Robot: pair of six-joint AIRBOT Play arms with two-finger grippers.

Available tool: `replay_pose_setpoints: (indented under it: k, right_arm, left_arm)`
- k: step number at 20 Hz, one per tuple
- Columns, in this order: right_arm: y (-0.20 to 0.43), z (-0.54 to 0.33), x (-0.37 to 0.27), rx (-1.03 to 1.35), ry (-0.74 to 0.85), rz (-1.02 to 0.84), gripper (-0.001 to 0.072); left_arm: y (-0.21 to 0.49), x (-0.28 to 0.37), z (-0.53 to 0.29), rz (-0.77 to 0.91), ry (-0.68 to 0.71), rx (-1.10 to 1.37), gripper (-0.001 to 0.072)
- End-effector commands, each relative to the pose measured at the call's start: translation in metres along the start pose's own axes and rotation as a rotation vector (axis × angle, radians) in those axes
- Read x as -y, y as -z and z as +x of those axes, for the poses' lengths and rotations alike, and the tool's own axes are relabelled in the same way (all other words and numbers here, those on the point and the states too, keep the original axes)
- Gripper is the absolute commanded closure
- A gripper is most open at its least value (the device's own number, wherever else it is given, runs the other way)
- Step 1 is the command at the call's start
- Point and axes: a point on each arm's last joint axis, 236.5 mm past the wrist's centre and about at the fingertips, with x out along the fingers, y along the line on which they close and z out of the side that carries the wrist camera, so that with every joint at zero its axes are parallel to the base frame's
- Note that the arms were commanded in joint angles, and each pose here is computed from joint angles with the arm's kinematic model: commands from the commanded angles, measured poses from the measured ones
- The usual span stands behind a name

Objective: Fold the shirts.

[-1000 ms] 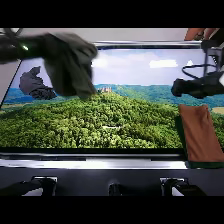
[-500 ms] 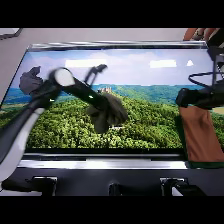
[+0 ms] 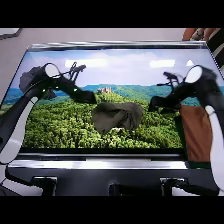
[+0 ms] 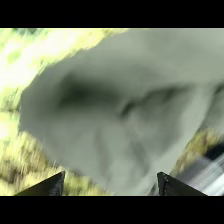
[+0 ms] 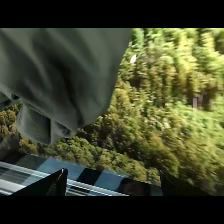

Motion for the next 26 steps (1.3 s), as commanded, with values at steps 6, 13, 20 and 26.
replay_pose_setpoints:
  k: [6, 13, 20, 26]
  right_arm:
    - [-0.005, 0.079, 0.010, -0.137, -0.085, 0.045, 0.0031]
    - [-0.018, 0.095, 0.018, -0.108, -0.078, 0.061, 0.0033]
    - [-0.022, 0.104, 0.021, -0.105, -0.077, 0.072, 0.0033]
    - [-0.028, 0.131, -0.004, -0.135, -0.237, 0.112, 0.0036]
  left_arm:
    - [0.056, -0.050, 0.081, -0.273, 0.053, -0.052, 0.0055]
    - [-0.004, -0.066, 0.076, -0.329, 0.043, 0.210, 0.0113]
    - [-0.006, -0.060, 0.103, -0.411, 0.125, 0.188, 0.0313]
    - [-0.008, -0.056, 0.105, -0.415, 0.137, 0.190, 0.0671]
